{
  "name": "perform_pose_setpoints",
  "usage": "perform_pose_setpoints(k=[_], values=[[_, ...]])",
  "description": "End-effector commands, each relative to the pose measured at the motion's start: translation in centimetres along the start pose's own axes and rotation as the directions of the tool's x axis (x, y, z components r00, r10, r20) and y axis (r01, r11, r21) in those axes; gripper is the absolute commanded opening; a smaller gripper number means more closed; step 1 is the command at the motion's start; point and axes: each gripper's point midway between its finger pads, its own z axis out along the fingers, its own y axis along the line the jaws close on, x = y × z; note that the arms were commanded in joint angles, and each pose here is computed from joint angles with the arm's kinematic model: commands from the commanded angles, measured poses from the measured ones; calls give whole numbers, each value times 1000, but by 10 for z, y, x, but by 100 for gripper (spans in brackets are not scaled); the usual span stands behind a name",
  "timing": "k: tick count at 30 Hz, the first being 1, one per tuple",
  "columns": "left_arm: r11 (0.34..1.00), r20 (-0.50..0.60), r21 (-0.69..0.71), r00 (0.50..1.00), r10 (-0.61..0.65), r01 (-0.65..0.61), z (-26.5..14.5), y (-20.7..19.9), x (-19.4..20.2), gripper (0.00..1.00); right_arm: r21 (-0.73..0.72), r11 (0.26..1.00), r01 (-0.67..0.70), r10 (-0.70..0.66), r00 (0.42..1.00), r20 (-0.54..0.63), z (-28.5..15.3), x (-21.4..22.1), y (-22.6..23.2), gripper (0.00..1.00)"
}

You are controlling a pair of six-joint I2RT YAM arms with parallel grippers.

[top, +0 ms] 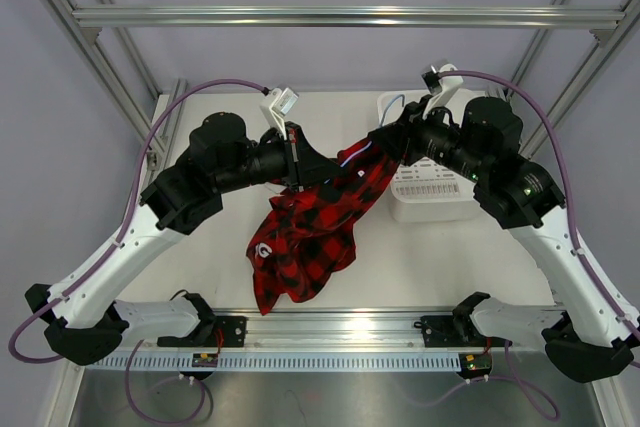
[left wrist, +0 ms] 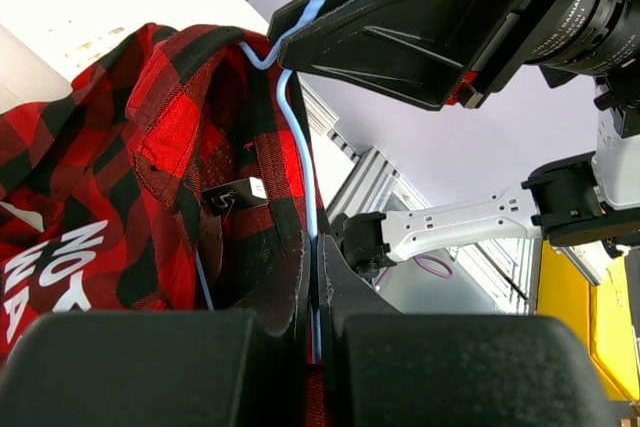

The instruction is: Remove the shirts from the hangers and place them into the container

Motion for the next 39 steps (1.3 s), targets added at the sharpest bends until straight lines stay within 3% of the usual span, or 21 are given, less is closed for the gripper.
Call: perform_pose_setpoints(k=[1, 5, 8, 10, 11, 14, 16, 19, 27, 39], values=[[988, 73, 149, 997, 34, -45, -8, -36, -21, 0, 35, 999, 15, -15, 1000, 15, 8, -1, -7, 0], [988, 63, 146, 997, 33, -42, -5, -34, -19, 3, 32, 999, 19, -19, 1000, 24, 6, -2, -5, 0], [988, 69, 140, 996, 49, -58, -6, -36, -24, 37, 42, 999, 17, -18, 1000, 12, 8, 1, -7, 0], [989, 75, 122, 995, 72, -80, -8, -39, -31, 49, 48, 999, 19, -19, 1000, -1, 10, 5, -8, 0], [989, 85, 114, 993, 79, -89, -10, -40, -36, 63, 47, 999, 19, -19, 1000, -2, 11, 5, -8, 0], [986, 112, 105, 987, 115, -127, -19, -49, -51, 66, 48, 999, 18, -18, 1000, -1, 11, 5, -7, 0], [988, 129, 59, 982, 135, -143, -25, -48, -60, 71, 50, 999, 20, -21, 1000, 3, 11, 3, -7, 0], [989, 150, -25, 977, 151, -149, -39, -38, -64, 72, 72, 997, 21, -21, 1000, 3, 10, 0, -10, 0], [968, 45, -225, 991, 125, -112, -63, 20, -9, 74, 156, 987, 41, -41, 999, -2, 0, -20, -18, 0], [966, 4, -227, 992, 125, -121, -94, 23, 29, 77, 248, 968, 49, -50, 999, 0, 3, -42, -30, 0]])
